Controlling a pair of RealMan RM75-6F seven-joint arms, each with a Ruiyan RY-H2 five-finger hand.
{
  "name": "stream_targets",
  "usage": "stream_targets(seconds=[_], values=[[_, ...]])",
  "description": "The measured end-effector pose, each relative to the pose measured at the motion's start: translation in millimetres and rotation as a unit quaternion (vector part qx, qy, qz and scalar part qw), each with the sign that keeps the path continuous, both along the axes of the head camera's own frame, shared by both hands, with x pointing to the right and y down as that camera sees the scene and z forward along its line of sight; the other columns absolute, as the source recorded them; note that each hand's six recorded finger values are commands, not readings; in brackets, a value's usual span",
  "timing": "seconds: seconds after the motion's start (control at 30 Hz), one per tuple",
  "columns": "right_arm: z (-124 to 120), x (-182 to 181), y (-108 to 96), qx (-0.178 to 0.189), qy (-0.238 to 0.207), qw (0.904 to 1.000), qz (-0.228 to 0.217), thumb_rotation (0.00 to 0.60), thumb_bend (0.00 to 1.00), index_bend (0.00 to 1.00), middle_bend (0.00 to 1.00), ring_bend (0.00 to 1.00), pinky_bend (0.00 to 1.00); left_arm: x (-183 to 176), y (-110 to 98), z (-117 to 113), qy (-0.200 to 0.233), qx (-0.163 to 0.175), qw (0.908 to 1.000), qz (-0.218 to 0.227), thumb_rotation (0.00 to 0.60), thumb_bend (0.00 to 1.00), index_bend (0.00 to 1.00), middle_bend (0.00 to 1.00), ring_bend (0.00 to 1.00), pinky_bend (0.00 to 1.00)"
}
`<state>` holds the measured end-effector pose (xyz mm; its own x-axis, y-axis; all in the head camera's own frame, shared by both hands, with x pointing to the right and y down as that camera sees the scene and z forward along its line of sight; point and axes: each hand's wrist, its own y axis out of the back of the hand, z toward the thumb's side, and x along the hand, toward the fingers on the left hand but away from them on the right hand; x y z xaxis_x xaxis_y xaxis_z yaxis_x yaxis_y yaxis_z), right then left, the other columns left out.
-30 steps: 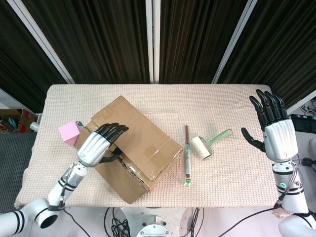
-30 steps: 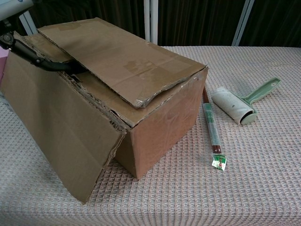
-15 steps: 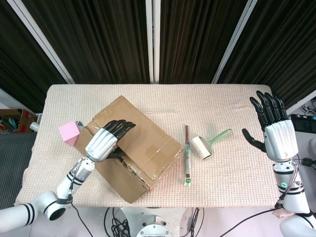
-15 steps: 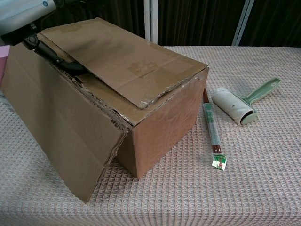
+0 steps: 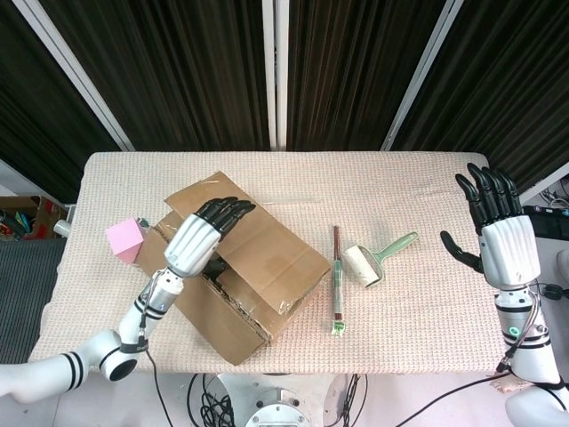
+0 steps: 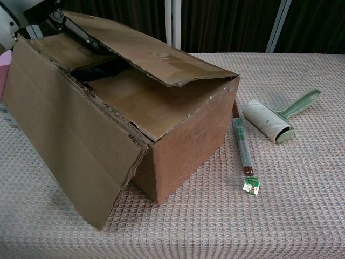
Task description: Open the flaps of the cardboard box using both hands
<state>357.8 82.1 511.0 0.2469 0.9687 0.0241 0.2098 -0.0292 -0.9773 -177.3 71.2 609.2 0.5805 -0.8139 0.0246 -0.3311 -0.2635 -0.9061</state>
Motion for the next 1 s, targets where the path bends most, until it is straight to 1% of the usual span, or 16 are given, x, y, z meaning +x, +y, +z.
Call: stream_targets(seconds=[0.13, 0.23, 0.33, 0.37, 0.43, 0.53, 0.6, 0.7, 0.83, 1.0], values=[[-2, 3, 0, 0.003, -0.005, 1.0, 0.003, 0.6, 0.18, 0.0, 0.0, 0.0, 0.0, 10, -15, -4, 0.005, 0.01, 0.9999, -0.008, 0.6, 0.0, 0.12, 0.16, 0.16, 0.24], [-4, 6, 0, 0.006, -0.009, 0.9999, 0.006, 0.6, 0.18, 0.0, 0.0, 0.0, 0.0, 19, -28, -4, -0.008, 0.024, 0.9996, -0.013, 0.6, 0.0, 0.11, 0.16, 0.15, 0.24], [-6, 10, 0, 0.009, -0.012, 0.9998, 0.008, 0.6, 0.18, 0.0, 0.0, 0.0, 0.0, 29, -46, -6, -0.02, 0.045, 0.9986, -0.019, 0.6, 0.0, 0.11, 0.15, 0.15, 0.24], [-7, 11, 0, 0.01, -0.013, 0.9998, 0.009, 0.6, 0.18, 0.0, 0.0, 0.0, 0.0, 35, -55, -8, -0.022, 0.056, 0.9979, -0.023, 0.6, 0.0, 0.11, 0.14, 0.14, 0.24], [-8, 15, 1, 0.01, -0.016, 0.9997, 0.013, 0.6, 0.18, 0.0, 0.0, 0.0, 0.0, 40, -63, -11, -0.024, 0.067, 0.9971, -0.026, 0.6, 0.0, 0.1, 0.12, 0.13, 0.24], [-10, 21, 0, 0.01, -0.019, 0.9996, 0.019, 0.6, 0.18, 0.0, 0.0, 0.0, 0.0, 51, -78, -18, -0.029, 0.096, 0.9946, -0.027, 0.6, 0.0, 0.1, 0.12, 0.13, 0.24], [-10, 24, 0, 0.01, -0.02, 0.9995, 0.024, 0.6, 0.18, 0.0, 0.0, 0.0, 0.0, 56, -84, -21, -0.03, 0.109, 0.9932, -0.028, 0.6, 0.0, 0.1, 0.12, 0.13, 0.24], [-11, 29, -2, 0.011, -0.024, 0.9993, 0.028, 0.6, 0.18, 0.0, 0.0, 0.0, 0.0, 62, -90, -23, -0.031, 0.117, 0.9923, -0.03, 0.6, 0.0, 0.09, 0.11, 0.13, 0.24], [-12, 32, -3, 0.013, -0.028, 0.999, 0.031, 0.6, 0.18, 0.0, 0.0, 0.0, 0.0, 69, -100, -19, -0.035, 0.119, 0.9915, -0.038, 0.6, 0.0, 0.07, 0.05, 0.12, 0.23], [-13, 38, -2, 0.015, -0.032, 0.9987, 0.036, 0.6, 0.18, 0.0, 0.0, 0.0, 0.0, 85, -114, -8, -0.04, 0.113, 0.9912, -0.057, 0.6, 0.0, 0.04, 0.0, 0.1, 0.22]])
